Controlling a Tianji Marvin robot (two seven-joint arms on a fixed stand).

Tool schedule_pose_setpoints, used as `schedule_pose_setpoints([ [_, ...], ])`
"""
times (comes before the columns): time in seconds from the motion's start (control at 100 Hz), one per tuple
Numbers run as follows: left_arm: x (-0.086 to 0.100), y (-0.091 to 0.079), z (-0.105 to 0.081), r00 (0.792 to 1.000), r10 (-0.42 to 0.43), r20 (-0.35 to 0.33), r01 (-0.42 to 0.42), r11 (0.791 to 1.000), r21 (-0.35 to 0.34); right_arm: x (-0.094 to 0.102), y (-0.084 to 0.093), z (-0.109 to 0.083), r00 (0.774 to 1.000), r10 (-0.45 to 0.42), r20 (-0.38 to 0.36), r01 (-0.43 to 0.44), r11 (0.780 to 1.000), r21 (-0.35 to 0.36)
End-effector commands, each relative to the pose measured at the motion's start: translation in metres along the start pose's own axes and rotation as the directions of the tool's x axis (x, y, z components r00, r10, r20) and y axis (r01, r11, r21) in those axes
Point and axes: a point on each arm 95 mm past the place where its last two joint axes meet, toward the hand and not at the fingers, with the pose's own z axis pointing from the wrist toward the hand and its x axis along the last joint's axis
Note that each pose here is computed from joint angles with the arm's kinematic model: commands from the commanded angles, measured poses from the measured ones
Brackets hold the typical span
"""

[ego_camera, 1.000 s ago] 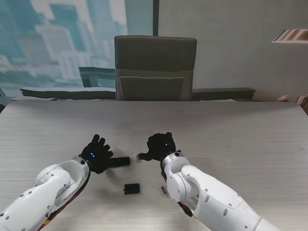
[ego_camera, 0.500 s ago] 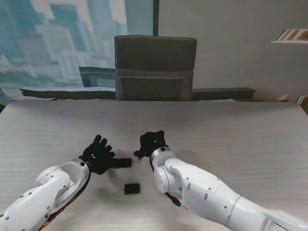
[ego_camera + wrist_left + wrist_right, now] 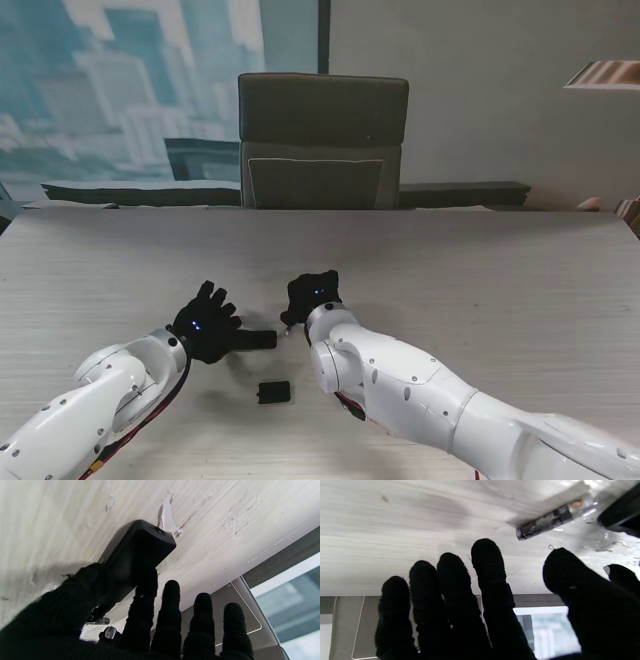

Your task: Install the batteries into the remote control and close the cover

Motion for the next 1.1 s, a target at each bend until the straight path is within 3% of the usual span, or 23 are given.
schedule_pose_setpoints([
  [0.0,0.005,0.007,-0.001,1.000,-0.008,-0.015,0.008,0.999,-0.032,0.003,-0.001,0.003,1.000,-0.003,-0.001,0.003,1.000,0.015],
  [0.41,0.006,0.007,-0.002,1.000,-0.019,-0.013,0.019,0.999,-0.038,0.005,-0.013,0.002,0.999,-0.030,-0.037,0.033,0.996,0.086],
  [0.67,0.006,0.006,0.002,1.000,-0.024,-0.020,0.024,0.999,-0.032,-0.004,-0.012,-0.007,0.998,-0.040,-0.056,0.044,0.996,0.083],
  [1.09,0.007,0.004,0.004,0.999,-0.028,-0.021,0.028,0.999,-0.035,-0.014,0.006,-0.019,0.990,-0.032,-0.138,0.029,0.999,-0.028],
])
